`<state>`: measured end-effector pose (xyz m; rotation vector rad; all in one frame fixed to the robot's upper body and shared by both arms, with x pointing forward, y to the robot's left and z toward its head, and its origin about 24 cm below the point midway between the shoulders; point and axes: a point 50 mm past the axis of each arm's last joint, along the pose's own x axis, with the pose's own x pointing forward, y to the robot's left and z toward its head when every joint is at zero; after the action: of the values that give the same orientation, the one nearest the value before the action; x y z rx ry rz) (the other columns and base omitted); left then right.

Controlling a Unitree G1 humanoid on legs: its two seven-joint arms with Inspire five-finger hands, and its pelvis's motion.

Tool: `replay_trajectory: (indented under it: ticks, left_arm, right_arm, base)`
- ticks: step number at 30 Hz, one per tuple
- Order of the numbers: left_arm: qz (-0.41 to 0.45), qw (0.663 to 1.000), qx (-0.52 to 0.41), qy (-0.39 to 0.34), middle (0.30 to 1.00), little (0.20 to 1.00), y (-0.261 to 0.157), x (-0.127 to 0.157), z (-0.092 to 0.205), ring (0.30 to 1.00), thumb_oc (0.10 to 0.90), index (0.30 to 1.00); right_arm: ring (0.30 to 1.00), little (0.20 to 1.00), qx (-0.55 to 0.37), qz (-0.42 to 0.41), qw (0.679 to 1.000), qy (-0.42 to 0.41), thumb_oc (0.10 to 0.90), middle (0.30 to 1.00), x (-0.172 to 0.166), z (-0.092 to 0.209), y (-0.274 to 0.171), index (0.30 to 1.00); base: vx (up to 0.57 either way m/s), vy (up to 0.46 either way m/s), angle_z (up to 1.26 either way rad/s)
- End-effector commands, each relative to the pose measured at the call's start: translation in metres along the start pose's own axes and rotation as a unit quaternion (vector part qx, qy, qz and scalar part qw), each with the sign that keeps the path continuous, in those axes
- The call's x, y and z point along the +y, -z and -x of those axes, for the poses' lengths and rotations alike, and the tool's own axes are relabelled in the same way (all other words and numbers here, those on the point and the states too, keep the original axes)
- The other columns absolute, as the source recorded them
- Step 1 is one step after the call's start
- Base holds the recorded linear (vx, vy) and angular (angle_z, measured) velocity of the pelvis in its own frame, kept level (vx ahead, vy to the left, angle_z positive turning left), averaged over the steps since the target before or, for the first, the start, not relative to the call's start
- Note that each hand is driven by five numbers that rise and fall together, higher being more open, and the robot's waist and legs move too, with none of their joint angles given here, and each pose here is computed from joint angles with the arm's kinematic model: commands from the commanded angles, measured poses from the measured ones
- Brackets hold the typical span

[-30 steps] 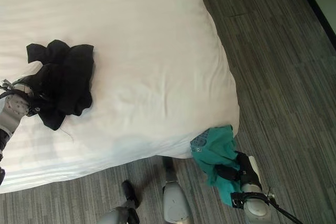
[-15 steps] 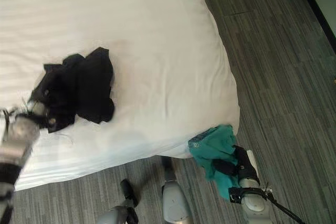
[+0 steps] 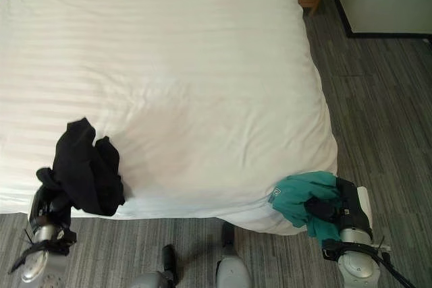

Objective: Pick up bed clothes into laundry basket.

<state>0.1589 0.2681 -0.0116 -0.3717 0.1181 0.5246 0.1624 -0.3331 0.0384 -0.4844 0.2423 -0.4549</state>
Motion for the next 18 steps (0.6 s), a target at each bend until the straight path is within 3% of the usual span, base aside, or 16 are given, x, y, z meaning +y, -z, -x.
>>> replay_trajectory:
  ticks: [1,9,14,18]
  left_arm:
    - [-0.011,0.992,-0.124,0.039,0.3,0.3,-0.053,-0.003,-0.01,0.3,0.4,0.3]
    - [0.005,0.99,-0.14,0.012,0.3,0.3,-0.057,-0.005,-0.006,0.3,0.4,0.3]
    - [-0.03,0.981,-0.191,0.009,0.3,0.3,-0.08,-0.006,-0.007,0.3,0.4,0.3]
    - [-0.056,0.957,-0.281,0.044,0.3,0.3,-0.122,-0.023,-0.008,0.3,0.4,0.3]
  right_arm:
    - [0.3,0.3,-0.227,-0.109,0.968,-0.005,0.4,0.3,0.01,-0.004,-0.088,0.3]
    - [0.3,0.3,-0.232,-0.13,0.964,-0.018,0.4,0.3,0.021,-0.004,-0.093,0.3]
    - [0.3,0.3,-0.243,-0.125,0.962,0.006,0.4,0.3,0.012,-0.008,-0.1,0.3]
    - [0.3,0.3,-0.237,-0.122,0.963,0.029,0.4,0.3,0.001,-0.007,-0.096,0.3]
  base:
    - [0.0,-0.019,0.2]
    - [-0.02,0.006,0.18]
    - [-0.02,0.057,-0.01]
    - [-0.06,0.107,-0.31]
